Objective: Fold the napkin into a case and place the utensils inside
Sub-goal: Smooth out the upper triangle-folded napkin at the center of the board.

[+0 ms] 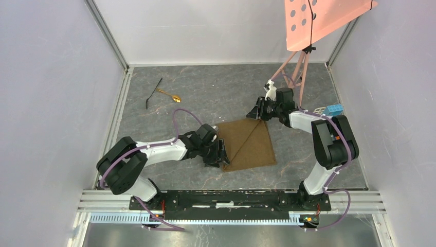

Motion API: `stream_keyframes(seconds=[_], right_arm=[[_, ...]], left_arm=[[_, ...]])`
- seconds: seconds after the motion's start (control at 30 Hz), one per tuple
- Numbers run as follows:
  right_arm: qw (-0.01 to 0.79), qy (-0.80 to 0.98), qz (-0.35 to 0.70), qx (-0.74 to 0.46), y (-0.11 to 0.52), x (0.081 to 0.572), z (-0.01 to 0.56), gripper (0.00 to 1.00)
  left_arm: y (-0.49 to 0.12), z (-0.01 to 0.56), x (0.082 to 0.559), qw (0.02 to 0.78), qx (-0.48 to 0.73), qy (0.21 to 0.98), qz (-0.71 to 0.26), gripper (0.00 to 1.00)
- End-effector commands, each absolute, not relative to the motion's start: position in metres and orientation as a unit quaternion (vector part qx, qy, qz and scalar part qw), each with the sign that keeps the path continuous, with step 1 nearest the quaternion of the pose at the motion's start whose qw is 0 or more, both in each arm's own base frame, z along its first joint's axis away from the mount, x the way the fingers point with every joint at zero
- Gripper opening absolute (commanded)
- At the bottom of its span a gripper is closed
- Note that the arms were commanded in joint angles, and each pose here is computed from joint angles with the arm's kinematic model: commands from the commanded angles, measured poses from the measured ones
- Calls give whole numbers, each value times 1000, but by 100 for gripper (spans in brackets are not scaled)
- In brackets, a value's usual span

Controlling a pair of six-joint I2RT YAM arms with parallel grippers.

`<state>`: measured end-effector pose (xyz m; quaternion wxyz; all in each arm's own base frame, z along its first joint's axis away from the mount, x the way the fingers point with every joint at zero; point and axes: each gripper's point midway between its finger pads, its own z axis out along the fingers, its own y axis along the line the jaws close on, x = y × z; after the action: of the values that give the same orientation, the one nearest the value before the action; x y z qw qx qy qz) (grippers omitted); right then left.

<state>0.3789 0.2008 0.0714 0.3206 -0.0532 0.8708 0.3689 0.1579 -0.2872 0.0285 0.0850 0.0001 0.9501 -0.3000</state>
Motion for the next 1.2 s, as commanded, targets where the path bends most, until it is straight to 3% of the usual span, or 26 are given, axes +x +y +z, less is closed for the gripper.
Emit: stream_keyframes(seconds=[0.0,0.33,0.57,0.77,1.0,1.17], right_arm=[[329,865,375,-61,192,385,64,39],[322,898,298,-18,138,401,20,37],[342,892,294,-28,137,400,49,38],[359,875,319,-52,153,389,83,41],[336,864,372,-50,176,376,70,42],[316,885,339,-51,168,367,48,42]], left_arm=[[-280,14,156,86,23,958,-274,64],[-275,5,152,81,15,960,-269,42],[-278,6,152,80,16,957,-277,32],[-282,10,151,79,12,954,-290,26],[-293,13,147,62,1,944,-324,22],[-292,20,148,67,2,943,-327,28]])
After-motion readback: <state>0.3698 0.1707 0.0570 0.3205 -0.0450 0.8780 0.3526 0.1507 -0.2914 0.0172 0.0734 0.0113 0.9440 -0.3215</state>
